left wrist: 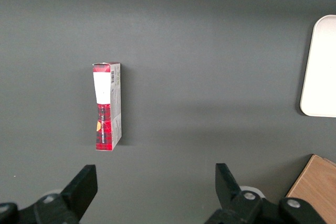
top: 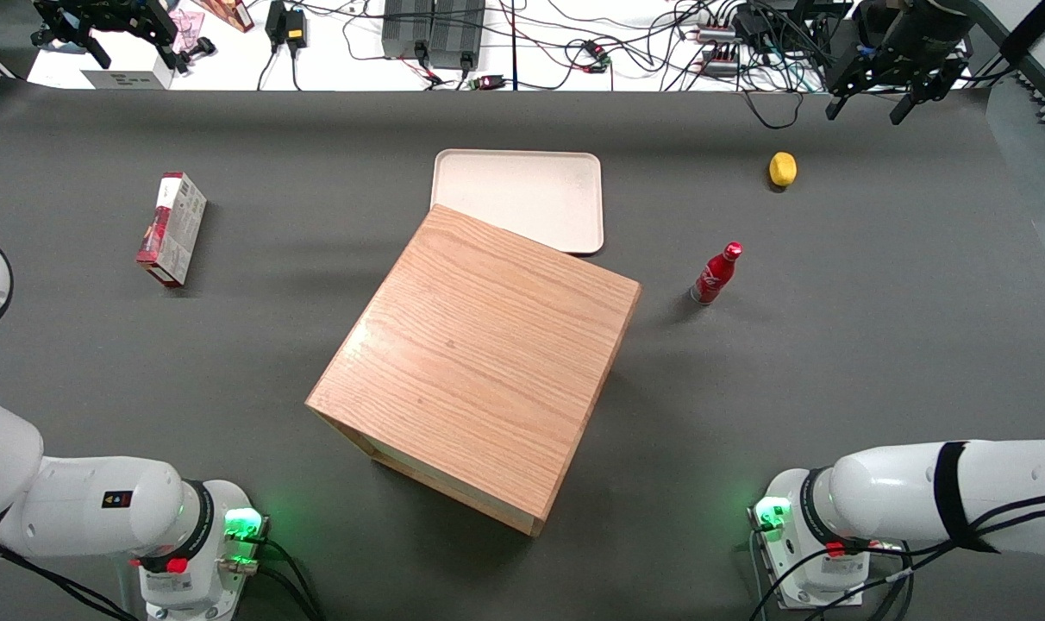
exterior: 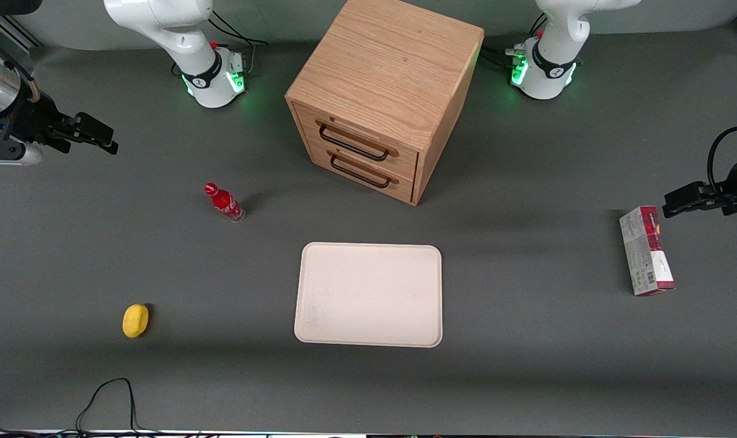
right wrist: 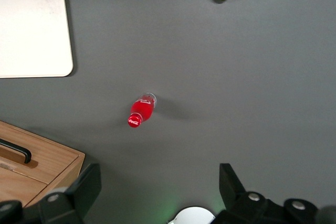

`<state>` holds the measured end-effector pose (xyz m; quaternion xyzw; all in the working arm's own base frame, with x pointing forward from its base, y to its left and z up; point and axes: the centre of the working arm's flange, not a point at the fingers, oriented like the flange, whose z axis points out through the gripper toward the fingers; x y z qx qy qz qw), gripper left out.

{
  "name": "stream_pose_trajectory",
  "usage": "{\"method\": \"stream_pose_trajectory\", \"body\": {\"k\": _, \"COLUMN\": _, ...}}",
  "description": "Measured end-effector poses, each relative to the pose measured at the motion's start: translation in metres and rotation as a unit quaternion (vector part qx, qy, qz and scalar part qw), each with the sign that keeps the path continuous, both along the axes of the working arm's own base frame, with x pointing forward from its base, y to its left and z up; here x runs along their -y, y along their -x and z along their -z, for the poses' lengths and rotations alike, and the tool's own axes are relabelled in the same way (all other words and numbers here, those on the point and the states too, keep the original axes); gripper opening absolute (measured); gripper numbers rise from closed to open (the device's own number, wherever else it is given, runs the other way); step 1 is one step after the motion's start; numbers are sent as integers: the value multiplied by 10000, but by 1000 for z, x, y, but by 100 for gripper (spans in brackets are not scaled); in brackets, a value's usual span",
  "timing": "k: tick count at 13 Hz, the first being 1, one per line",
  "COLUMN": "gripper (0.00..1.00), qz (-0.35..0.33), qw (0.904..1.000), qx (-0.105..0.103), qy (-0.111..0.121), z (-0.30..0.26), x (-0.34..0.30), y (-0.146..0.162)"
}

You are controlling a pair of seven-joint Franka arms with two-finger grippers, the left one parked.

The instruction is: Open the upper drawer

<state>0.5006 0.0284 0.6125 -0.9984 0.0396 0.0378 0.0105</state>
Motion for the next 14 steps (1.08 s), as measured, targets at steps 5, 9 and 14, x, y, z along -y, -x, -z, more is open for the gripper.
{"method": "stream_pose_trajectory", "body": {"k": 5, "gripper": 100, "qz": -1258, "qw": 9921, "qx": 22, "qy": 8, "z": 8, "x": -139, "y": -6}}
{"method": "stream_pose_trajectory", "body": {"k": 9, "gripper": 100, "qz": -2593, "qw": 9656, "qx": -71, "qy": -188, "z": 21, "x": -252, "y": 10}}
{"method": "stream_pose_trajectory", "body": {"k": 14, "gripper": 100, "qz": -4116, "qw": 9015, "qx": -569, "qy": -1209, "z": 58, "x": -329, "y": 24}}
